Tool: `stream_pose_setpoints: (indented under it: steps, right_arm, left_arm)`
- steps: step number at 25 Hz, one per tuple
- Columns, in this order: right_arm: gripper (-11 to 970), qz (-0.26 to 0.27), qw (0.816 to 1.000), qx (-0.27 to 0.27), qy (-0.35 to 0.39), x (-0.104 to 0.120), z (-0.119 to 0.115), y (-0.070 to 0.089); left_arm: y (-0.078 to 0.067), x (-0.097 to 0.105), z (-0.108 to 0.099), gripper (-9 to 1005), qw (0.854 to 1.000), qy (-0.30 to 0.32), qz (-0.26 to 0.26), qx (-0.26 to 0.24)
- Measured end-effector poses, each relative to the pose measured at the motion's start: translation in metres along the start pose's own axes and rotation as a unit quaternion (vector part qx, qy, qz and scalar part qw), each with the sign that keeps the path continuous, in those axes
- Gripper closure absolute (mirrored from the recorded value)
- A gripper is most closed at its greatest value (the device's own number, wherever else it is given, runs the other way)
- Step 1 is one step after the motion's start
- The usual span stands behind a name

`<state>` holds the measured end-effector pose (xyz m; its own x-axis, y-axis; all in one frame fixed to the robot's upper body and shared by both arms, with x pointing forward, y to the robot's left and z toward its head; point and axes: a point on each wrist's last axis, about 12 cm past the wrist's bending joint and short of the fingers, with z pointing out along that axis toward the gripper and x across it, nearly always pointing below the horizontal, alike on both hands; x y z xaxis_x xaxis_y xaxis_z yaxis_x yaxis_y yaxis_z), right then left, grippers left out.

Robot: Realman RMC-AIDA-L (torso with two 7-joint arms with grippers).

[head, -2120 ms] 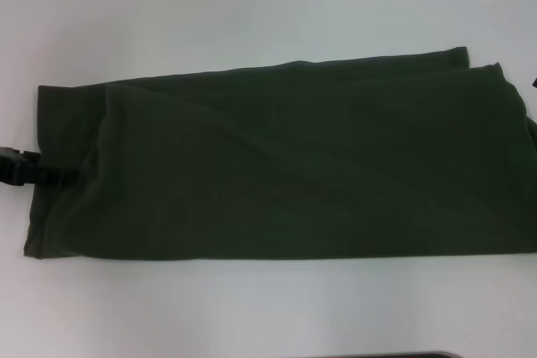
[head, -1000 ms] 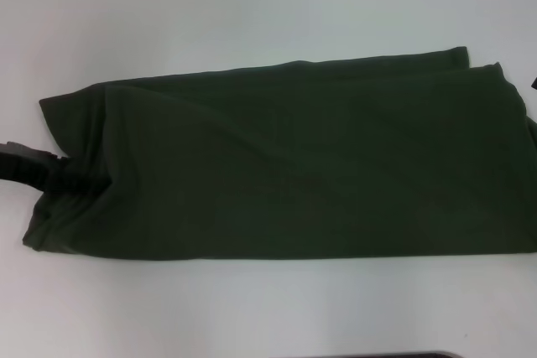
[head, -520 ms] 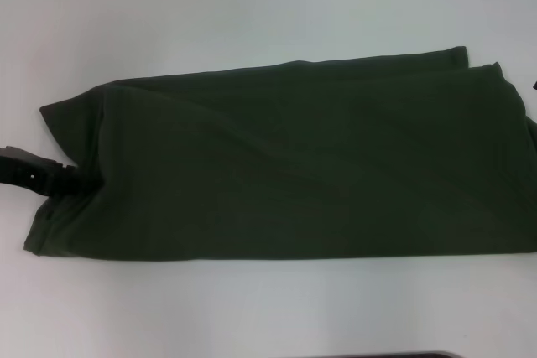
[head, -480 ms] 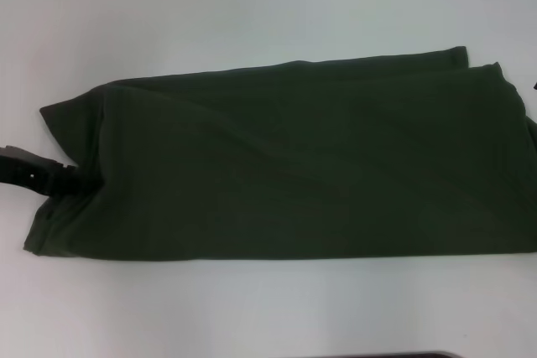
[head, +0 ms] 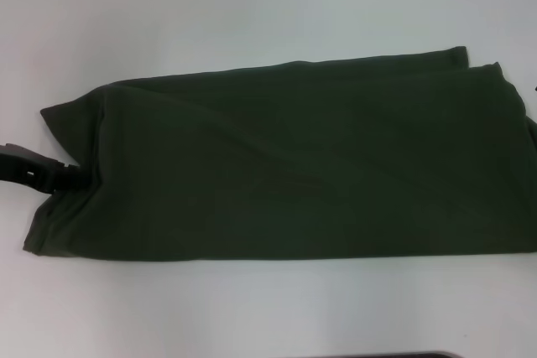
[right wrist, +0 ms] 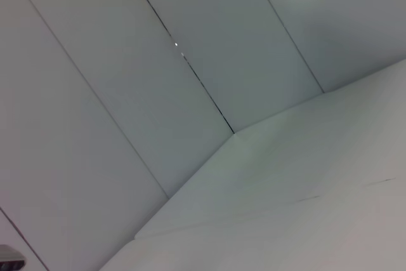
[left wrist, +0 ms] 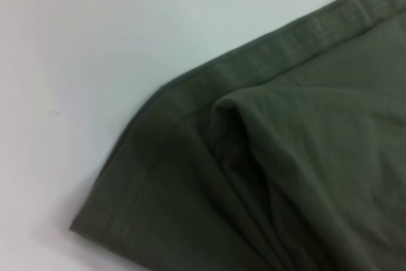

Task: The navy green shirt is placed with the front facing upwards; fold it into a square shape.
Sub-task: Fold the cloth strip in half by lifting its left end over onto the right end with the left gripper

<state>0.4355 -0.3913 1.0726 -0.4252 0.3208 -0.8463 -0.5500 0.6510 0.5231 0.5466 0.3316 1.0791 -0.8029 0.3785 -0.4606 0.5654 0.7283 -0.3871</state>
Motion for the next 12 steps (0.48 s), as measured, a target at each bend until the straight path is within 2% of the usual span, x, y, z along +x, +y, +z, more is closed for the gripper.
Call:
stream_pose_setpoints:
  steps: [2,12]
  right_arm:
    - [43,0.0,1.0,0.0,0.0,0.0,0.0,0.0]
    - [42,0.001,1.0,0.001,0.0,0.001,0.001,0.0]
  left_arm:
    - [0.0,0.0,0.0,933,1.0,-0.001,0.0,-0.001]
    - [0.006,-0.003,-0.015,931,0.999,-0.038,-0.016,-0.011]
